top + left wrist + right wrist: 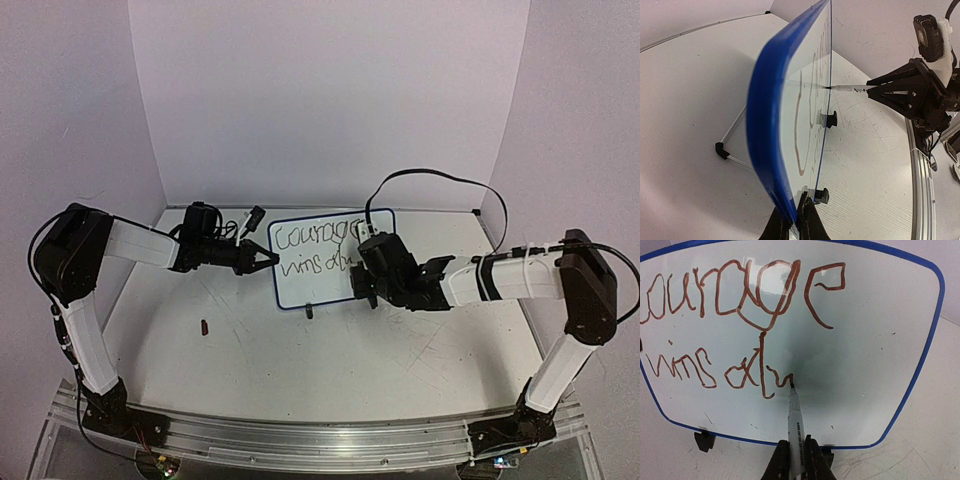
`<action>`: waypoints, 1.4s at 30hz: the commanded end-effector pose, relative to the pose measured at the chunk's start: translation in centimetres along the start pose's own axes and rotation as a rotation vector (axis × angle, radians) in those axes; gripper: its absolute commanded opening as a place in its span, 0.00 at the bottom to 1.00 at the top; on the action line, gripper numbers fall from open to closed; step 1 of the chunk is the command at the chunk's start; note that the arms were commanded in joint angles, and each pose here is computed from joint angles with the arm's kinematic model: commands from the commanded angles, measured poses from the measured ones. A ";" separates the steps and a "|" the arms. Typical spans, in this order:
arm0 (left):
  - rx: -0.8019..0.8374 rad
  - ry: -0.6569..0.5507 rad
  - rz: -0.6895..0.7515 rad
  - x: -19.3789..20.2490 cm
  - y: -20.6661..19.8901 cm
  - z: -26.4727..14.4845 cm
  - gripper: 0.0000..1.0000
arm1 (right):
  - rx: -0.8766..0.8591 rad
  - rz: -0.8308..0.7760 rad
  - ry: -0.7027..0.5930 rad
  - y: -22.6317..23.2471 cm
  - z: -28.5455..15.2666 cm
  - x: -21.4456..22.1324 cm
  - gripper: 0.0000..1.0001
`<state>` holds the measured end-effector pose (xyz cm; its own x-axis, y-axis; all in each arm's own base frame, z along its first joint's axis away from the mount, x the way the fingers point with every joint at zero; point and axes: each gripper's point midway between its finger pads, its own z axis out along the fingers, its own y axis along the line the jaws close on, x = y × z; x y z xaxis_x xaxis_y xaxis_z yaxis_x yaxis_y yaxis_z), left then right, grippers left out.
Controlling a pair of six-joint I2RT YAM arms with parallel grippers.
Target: Write a sentence on the whiteboard
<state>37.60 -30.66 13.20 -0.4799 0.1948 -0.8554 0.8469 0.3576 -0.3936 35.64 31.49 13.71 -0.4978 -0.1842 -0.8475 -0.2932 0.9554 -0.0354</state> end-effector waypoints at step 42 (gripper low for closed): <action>-0.181 0.036 0.054 0.4 3.7 -0.4 0.00 | 0.014 0.130 -0.056 -3.1 -1.2 -2.8 0.00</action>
<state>37.57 -30.69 13.20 -0.4828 0.1994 -0.8527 0.8463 0.3564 -0.3958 36.37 28.96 16.73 -0.4844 -0.0771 -0.8714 -0.2401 0.9696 0.0477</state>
